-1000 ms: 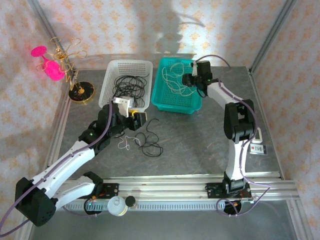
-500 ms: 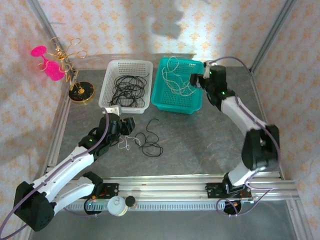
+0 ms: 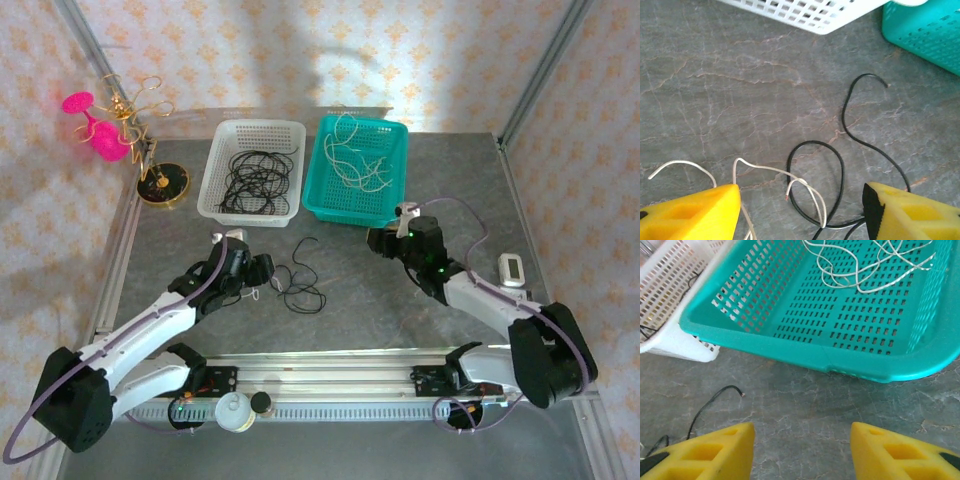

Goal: Untangle the cables

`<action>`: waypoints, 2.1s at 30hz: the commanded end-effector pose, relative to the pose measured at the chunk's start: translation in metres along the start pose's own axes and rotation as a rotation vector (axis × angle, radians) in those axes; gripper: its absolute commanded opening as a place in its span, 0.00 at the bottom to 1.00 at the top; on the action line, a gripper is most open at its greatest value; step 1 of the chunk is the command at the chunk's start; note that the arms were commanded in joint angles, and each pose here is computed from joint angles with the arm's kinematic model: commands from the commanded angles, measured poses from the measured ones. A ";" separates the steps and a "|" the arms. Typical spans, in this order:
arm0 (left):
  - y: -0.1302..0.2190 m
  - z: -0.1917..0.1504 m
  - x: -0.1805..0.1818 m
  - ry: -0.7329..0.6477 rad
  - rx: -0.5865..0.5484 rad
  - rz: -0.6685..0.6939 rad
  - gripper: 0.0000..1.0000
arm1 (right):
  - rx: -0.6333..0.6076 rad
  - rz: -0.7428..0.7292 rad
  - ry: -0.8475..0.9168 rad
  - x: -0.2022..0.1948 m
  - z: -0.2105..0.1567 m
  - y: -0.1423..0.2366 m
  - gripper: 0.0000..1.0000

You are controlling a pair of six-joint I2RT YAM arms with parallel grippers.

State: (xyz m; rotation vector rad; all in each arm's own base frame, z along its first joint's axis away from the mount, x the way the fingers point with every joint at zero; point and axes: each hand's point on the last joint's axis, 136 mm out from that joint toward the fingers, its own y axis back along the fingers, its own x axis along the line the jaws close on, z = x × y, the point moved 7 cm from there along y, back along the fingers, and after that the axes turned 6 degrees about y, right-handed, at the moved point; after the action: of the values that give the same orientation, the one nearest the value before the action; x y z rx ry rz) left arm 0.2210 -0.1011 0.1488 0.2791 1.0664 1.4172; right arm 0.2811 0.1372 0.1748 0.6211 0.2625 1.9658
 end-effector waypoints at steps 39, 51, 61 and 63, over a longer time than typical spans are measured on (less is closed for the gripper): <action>0.102 0.061 -0.097 -0.494 -0.124 -0.379 0.00 | -0.111 0.614 0.061 0.114 0.060 0.027 0.53; 0.128 0.065 -0.121 -0.624 -0.211 -0.595 0.00 | 0.017 0.931 0.152 0.140 0.045 0.011 0.40; 0.127 0.068 -0.123 -0.630 -0.219 -0.591 0.00 | 0.055 1.057 0.195 0.147 0.029 0.023 0.38; 0.126 0.068 -0.124 -0.630 -0.212 -0.592 0.00 | 0.051 1.052 0.202 0.147 0.028 0.022 0.38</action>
State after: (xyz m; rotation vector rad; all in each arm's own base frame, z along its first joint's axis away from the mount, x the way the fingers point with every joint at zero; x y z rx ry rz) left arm 0.2121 -0.1509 0.3118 0.2491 0.4635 0.8414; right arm 0.2350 0.2544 0.2444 0.7524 0.1426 2.9651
